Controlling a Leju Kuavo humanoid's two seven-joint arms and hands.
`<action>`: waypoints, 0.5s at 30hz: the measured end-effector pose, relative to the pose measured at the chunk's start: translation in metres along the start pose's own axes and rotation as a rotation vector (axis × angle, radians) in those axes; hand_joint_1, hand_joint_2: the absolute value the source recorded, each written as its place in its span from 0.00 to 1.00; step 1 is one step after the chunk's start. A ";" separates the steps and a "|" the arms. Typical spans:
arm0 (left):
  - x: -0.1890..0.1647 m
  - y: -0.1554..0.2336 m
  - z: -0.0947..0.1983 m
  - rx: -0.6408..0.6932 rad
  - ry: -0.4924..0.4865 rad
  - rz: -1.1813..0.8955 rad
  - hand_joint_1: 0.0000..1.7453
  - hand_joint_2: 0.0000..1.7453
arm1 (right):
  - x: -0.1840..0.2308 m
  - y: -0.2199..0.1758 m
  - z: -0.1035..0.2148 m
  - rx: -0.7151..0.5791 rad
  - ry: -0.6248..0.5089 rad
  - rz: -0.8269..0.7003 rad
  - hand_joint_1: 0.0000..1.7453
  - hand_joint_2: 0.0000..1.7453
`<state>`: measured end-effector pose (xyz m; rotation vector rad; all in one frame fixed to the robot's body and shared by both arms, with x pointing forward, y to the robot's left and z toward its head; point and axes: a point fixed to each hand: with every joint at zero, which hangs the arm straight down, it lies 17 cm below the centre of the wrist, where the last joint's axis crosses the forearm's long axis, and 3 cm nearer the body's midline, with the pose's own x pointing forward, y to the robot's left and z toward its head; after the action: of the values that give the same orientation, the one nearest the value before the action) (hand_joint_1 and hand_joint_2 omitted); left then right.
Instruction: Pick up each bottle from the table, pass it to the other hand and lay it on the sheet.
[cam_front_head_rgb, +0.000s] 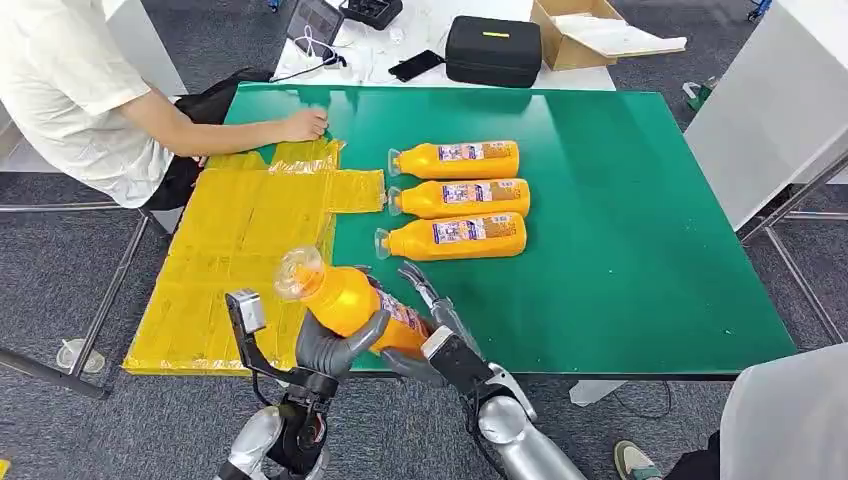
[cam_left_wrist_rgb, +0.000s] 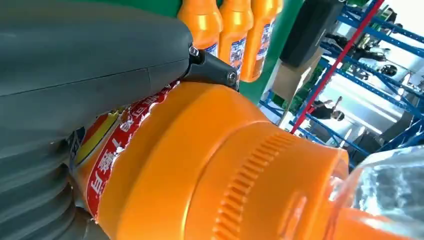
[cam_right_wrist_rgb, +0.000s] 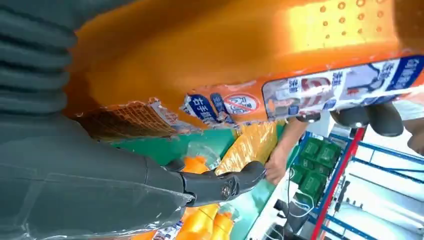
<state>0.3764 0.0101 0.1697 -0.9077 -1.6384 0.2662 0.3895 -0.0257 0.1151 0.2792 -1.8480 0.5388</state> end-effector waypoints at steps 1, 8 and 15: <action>0.001 0.001 0.000 0.007 -0.006 -0.009 1.00 1.00 | 0.000 -0.001 0.000 -0.010 0.000 -0.001 0.00 0.00; 0.024 0.008 0.004 0.059 -0.098 -0.168 1.00 1.00 | 0.001 -0.095 0.014 -0.398 -0.025 0.095 0.00 0.00; 0.070 0.022 0.004 0.184 -0.356 -0.840 1.00 1.00 | 0.058 -0.216 0.073 -0.899 -0.187 0.323 0.00 0.00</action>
<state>0.3809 0.0734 0.2067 0.0204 -2.1337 -0.0143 0.4051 -0.2446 0.1993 -0.5942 -2.1378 -0.1488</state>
